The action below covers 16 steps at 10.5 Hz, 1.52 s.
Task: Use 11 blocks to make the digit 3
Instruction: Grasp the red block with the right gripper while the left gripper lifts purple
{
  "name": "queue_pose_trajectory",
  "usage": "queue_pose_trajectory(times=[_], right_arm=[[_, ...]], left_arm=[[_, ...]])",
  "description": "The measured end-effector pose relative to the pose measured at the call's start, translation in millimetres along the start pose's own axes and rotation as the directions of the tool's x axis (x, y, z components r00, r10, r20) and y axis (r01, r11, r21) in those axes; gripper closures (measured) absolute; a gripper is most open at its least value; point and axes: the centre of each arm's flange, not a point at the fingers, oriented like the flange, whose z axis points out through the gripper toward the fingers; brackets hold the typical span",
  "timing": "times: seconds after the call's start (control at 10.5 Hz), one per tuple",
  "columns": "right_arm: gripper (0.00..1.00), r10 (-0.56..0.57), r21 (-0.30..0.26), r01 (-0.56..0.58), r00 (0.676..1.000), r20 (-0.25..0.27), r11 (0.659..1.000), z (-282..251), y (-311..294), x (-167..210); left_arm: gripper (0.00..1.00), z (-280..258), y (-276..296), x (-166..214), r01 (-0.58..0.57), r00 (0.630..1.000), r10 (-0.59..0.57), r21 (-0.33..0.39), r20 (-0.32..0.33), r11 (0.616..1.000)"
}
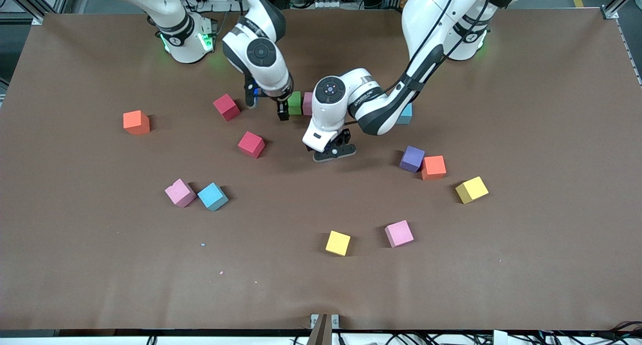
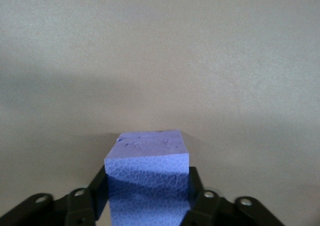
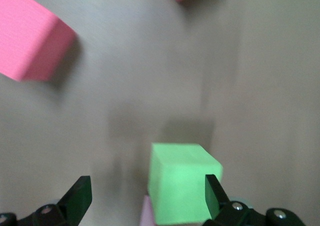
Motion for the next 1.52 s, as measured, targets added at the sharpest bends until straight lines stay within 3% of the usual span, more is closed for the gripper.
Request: queue_pose_trajectory(times=[0.19,0.29,0.38,0.57,0.76,0.86,0.95,1.05,1.24,1.52], right_arm=[[0.0,-0.189,0.021,0.19,0.981,-0.029,0.982,-7.5,-23.2,28.3],[0.0,-0.32,0.011,0.321,0.947,-0.037,0.947,-8.3,-27.8,36.1],[0.0,-0.462,0.001,0.463,0.885,-0.045,0.886,-8.4,-28.7,38.1],[0.0,-0.685,-0.018,0.686,0.725,-0.07,0.727,-8.4,-30.1,40.9],[0.0,-0.82,-0.037,0.82,0.568,-0.072,0.571,-8.1,-37.9,53.9],[0.0,-0.852,-0.038,0.852,0.52,-0.068,0.523,-7.8,-44.4,64.4],[0.0,-0.863,-0.03,0.864,0.5,-0.066,0.503,-7.1,-51.2,74.8],[0.0,-0.863,-0.008,0.865,0.5,-0.068,0.502,-4.8,-58.4,83.1],[0.0,-0.866,0.049,0.869,0.494,-0.069,0.492,8.5,-70.3,92.6],[0.0,-0.868,0.05,0.869,0.494,-0.051,0.492,19.3,-77.3,107.2]], left_arm=[[0.44,-0.3,0.7,0.5,0.002,1.0,-0.002,-0.002,0.0,1.0],[0.46,-0.7,0.9,0.7,0.003,1.0,-0.003,-0.003,0.0,1.0],[0.47,-1.0,1.1,1.0,0.006,1.0,-0.006,-0.004,0.0,1.0],[0.47,-1.5,1.4,0.9,0.061,0.998,-0.061,-0.006,0.004,0.998],[0.49,-3.5,-3.3,-3.1,0.164,0.986,-0.164,-0.001,0.016,0.986],[0.5,-6.7,-12.2,-6.6,0.201,0.979,-0.202,0.008,0.028,0.979],[0.5,-12.9,-24.5,-10.3,0.229,0.972,-0.23,0.017,0.042,0.973],[0.5,-21.3,-38.5,-13.1,0.295,0.953,-0.296,0.027,0.063,0.955],[0.51,-32.2,-58.6,-26.5,0.469,0.878,-0.472,0.06,0.074,0.881],[0.51,-34.2,-68.4,-60.4,0.657,0.747,-0.664,0.103,0.044,0.746]])
